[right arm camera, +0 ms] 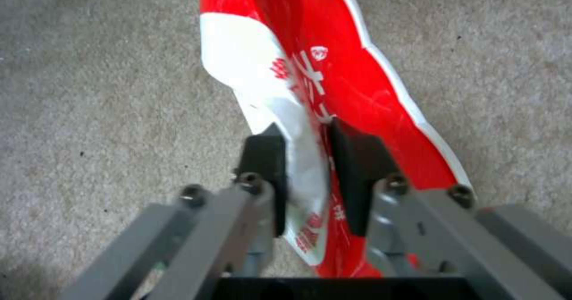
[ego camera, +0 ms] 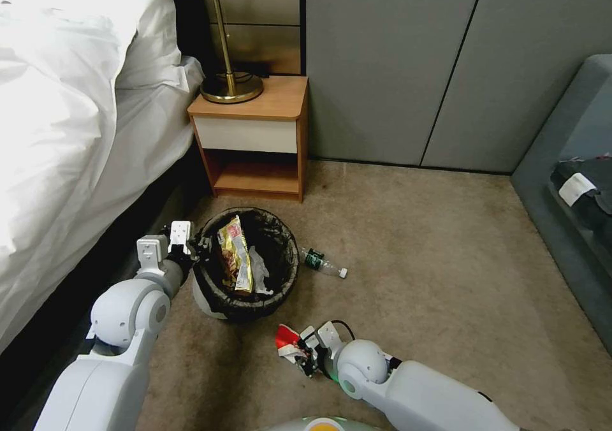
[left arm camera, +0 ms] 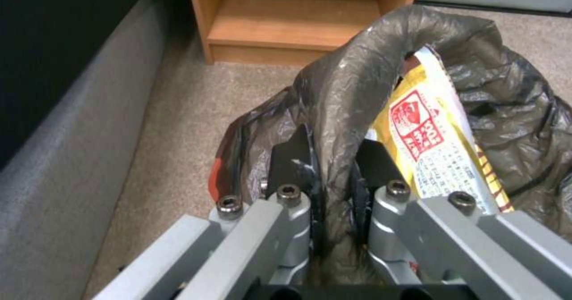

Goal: Pick up the trash bin, then pick up the garbage from the floor and place it into the trash bin.

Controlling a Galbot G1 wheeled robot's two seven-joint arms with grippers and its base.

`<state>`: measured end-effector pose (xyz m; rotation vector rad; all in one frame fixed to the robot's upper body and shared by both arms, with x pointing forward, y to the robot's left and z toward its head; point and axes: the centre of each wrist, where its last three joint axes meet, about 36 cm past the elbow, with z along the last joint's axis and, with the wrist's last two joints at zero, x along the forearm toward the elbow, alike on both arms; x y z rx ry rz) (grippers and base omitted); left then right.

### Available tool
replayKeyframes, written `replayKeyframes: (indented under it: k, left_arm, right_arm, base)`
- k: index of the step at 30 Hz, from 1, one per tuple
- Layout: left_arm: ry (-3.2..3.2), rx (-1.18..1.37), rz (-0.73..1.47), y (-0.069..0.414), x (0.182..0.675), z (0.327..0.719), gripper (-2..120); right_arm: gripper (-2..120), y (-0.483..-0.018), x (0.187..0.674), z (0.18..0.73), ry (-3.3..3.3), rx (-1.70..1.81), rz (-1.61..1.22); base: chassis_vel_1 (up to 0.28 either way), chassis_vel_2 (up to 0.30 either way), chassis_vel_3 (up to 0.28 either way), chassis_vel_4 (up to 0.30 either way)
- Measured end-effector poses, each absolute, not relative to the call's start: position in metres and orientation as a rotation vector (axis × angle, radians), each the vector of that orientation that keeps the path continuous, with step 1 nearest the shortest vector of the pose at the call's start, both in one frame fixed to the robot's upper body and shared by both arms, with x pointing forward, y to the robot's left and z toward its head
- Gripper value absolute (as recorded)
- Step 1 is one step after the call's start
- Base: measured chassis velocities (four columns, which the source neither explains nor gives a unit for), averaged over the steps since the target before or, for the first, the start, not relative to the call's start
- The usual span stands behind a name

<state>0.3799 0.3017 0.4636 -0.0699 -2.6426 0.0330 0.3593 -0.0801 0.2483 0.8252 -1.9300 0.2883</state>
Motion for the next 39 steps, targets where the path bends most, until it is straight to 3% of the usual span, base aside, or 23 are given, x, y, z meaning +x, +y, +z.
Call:
replayKeyframes:
  k: [2,4,9,17,20,30,32,39]
  left_arm:
    - [-2.642,-0.069,0.032,0.302,0.380,0.464,6]
    - [-2.642,-0.069,0.032,0.302,0.380,0.463,6]
    - [-2.643,-0.069,0.032,0.302,0.380,0.464,6]
    - [-2.654,-0.067,0.029,0.304,0.381,0.468,6]
    - [-2.667,-0.064,0.033,0.305,0.382,0.472,6]
    - [-2.685,-0.072,0.035,0.304,0.381,0.479,6]
    - [-2.689,-0.073,0.032,0.304,0.380,0.481,6]
    - [-2.683,-0.075,0.034,0.302,0.379,0.478,6]
  right_arm:
    - [7,-0.080,0.360,0.248,-1.933,0.825,0.291]
    - [5,-0.079,0.360,0.248,-1.937,0.825,0.295]
    - [5,-0.082,0.367,0.254,-1.961,0.814,0.275]
    - [4,-0.114,0.405,0.310,-2.111,0.747,0.154]
    - [4,-0.155,0.424,0.386,-2.291,0.665,0.035]
    - [3,-0.226,0.438,0.478,-2.589,0.419,-0.154]
    - [3,-0.262,0.432,0.516,-2.721,0.324,-0.216]
    - [3,-0.302,0.406,0.583,-2.900,0.262,-0.334]
  base:
    - [0.000,0.000,0.000,0.000]
    - [0.000,0.000,0.000,0.000]
    - [0.000,0.000,0.000,0.000]
    - [0.000,0.000,0.000,0.000]
    - [0.000,0.000,0.000,0.000]
    - [0.000,0.000,0.000,0.000]
    - [0.000,0.000,0.000,0.000]
    - [0.000,0.000,0.000,0.000]
